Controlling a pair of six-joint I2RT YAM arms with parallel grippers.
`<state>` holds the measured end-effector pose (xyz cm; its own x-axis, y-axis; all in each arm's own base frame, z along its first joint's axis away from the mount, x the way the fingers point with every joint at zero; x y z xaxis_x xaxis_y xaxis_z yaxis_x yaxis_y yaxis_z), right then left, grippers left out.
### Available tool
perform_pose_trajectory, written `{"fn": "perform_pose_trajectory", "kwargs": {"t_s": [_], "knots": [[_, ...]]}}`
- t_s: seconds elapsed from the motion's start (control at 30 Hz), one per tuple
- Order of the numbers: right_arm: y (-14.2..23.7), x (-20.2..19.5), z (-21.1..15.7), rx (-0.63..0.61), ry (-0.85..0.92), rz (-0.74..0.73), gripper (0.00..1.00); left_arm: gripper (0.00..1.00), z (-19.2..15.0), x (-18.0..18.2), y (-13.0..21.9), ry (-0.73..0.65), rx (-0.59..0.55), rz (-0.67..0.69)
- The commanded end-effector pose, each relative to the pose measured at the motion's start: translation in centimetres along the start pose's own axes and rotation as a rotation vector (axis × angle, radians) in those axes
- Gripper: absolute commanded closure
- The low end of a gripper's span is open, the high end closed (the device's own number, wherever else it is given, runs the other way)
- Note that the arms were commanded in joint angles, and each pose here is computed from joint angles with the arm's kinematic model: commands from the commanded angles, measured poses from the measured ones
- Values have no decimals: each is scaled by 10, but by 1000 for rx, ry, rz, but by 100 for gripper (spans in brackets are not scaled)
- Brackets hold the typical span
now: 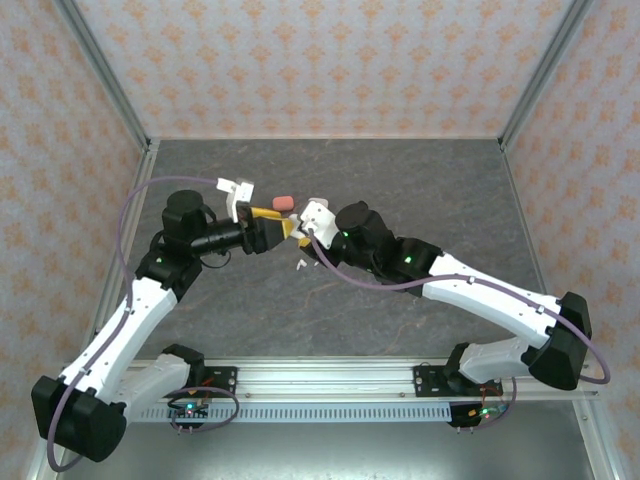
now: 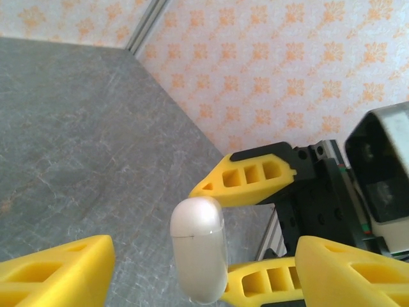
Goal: Insert wireless bluetooth earbuds into charging case
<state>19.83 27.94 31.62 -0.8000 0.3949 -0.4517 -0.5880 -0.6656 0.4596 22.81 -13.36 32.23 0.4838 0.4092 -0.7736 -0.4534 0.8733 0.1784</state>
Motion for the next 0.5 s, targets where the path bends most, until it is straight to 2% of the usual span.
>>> {"fn": "perform_pose_trajectory", "kwargs": {"t_s": [0.0, 0.47], "knots": [[10, -8, 7, -42, 5, -53, 59, 27, 4, -10, -6, -37, 5, -46], [8, -12, 4, -26, -6, -104, 57, 53, -2, -14, -27, -56, 71, -82]]}}
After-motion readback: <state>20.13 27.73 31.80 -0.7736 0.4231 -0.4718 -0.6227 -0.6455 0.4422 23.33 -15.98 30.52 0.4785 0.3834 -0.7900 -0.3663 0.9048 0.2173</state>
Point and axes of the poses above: each hand's point on the last joint's axis, 136 mm out from that joint toward the fingers, its own y axis back along the fingers, its own x axis along the line the jaws close on, z = x × y, the point moved 8 cm from there along y, back along the fingers, and after that the axes turned 13 degrees about y, right-handed, at the moved point
